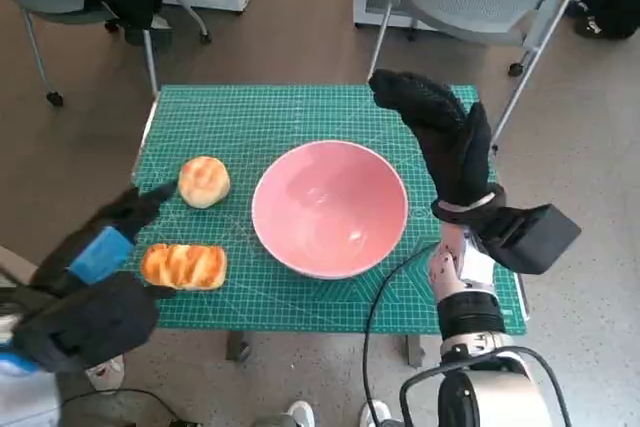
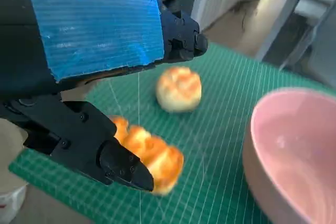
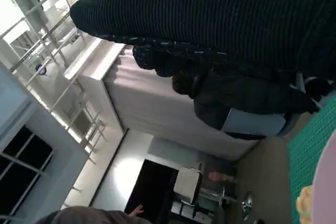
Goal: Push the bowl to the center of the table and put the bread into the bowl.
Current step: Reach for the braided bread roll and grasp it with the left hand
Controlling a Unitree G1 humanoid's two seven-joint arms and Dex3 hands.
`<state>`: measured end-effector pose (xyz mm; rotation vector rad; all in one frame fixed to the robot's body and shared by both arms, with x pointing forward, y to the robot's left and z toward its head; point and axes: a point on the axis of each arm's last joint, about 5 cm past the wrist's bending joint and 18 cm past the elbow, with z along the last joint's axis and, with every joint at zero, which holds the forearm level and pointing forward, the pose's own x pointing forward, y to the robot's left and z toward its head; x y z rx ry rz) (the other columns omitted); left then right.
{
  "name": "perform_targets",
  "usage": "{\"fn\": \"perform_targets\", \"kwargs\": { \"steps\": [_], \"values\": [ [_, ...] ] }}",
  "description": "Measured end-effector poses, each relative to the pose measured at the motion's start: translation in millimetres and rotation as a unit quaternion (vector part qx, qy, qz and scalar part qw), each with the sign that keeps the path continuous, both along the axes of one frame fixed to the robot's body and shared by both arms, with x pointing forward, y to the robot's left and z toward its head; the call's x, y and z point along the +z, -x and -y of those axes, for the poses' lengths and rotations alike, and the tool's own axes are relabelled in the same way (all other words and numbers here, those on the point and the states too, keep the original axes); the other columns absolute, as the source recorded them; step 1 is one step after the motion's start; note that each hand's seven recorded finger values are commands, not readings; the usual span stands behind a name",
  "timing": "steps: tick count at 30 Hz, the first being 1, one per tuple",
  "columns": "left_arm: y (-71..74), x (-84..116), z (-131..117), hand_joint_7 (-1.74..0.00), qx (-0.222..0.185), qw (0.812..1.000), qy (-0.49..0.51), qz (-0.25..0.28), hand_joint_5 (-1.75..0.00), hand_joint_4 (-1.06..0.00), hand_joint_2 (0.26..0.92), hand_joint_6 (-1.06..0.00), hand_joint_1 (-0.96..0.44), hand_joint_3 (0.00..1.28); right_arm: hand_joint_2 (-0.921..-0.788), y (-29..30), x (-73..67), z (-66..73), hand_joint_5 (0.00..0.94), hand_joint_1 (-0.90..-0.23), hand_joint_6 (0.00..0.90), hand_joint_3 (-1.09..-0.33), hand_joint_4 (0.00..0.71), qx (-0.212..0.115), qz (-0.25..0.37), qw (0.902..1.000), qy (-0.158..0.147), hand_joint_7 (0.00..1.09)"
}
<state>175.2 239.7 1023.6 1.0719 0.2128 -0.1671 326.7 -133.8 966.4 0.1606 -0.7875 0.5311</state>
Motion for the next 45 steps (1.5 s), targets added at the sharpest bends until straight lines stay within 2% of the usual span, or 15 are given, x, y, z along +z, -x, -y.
{"fn": "perform_targets", "kwargs": {
  "steps": [12,21,45],
  "values": [
    [-14.1,-19,11,-0.01,0.011,0.997,-0.041,-0.064,0.00,-0.08,0.685,-0.25,-0.09,0.01,-0.921,-0.3,-1.4,1.2,0.002,-0.653,0.101,-0.880,0.060,0.003,-0.007,1.0000,0.001,0.07],
    [-28.8,-29,13,-0.01,0.024,0.994,-0.064,-0.085,0.00,-0.08,0.688,-0.26,-0.10,0.01,-0.921,-0.6,-1.6,1.5,0.001,-0.655,0.099,-0.879,0.060,0.006,-0.010,0.9999,0.002,0.07],
    [-56.5,-58,13,0.00,0.052,0.984,-0.107,-0.129,0.00,-0.09,0.688,-0.28,-0.09,0.01,-0.921,-0.8,-1.3,2.7,0.001,-0.655,0.094,-0.877,0.061,0.005,-0.010,0.9999,0.005,0.09]
  ]
}}
